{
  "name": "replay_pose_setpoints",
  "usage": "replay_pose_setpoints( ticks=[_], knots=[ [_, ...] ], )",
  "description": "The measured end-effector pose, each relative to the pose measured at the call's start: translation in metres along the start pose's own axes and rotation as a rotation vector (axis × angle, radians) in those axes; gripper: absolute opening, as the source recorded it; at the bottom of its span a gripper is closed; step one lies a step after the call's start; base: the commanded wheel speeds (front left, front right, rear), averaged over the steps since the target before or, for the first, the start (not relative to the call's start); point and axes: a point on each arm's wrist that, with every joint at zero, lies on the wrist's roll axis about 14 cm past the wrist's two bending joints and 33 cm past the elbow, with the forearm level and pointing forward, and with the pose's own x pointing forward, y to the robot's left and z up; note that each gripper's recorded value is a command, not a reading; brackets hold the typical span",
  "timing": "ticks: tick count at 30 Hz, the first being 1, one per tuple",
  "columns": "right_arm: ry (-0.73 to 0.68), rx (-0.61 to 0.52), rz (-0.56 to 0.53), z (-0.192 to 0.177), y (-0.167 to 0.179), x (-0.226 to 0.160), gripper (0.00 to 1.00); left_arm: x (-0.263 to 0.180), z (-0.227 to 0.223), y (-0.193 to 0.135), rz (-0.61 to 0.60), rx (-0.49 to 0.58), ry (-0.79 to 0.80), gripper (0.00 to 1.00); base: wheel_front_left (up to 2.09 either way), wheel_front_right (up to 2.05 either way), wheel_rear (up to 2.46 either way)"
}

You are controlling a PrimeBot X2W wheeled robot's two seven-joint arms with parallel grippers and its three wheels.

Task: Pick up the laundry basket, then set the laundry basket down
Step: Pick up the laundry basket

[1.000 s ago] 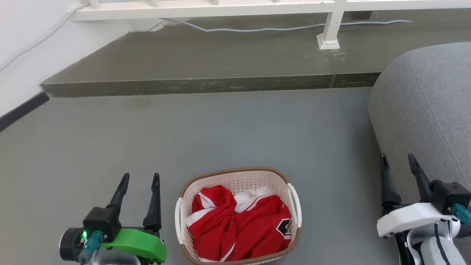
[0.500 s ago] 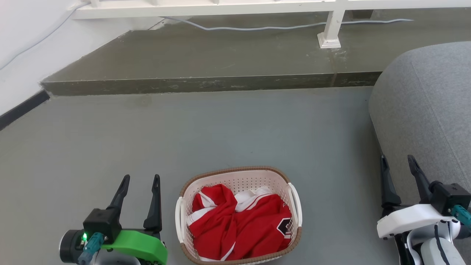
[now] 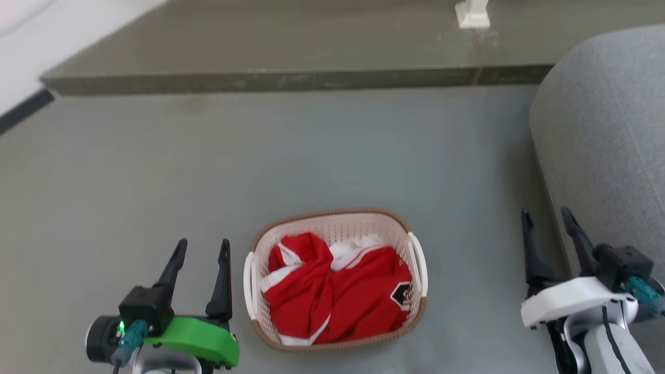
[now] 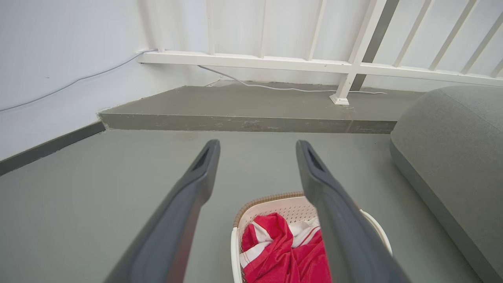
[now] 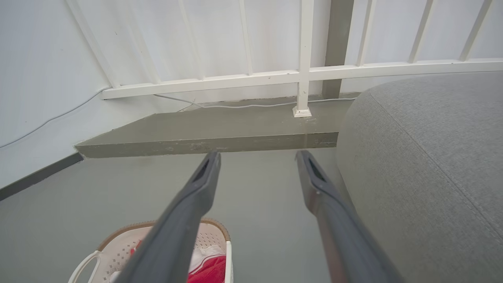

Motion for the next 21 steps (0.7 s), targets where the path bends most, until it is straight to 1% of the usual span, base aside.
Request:
replay_pose_setpoints(
  ticks=[5, 12, 21],
  knots=[
    [0.048, 0.005, 0.03, -0.014, 0.008, 0.014, 1.0, 0.014, -0.014, 0.003, -0.001, -0.008, 0.049, 1.0, 0.0, 0.0, 0.0],
    [0.131, 0.01, 0.047, -0.04, 0.013, 0.032, 1.0, 0.033, -0.048, 0.012, 0.01, -0.026, 0.155, 1.0, 0.0, 0.0, 0.0],
    [0.263, 0.016, 0.073, -0.084, 0.019, 0.054, 1.0, 0.068, -0.09, 0.013, -0.015, -0.079, 0.279, 1.0, 0.0, 0.0, 0.0]
  ],
)
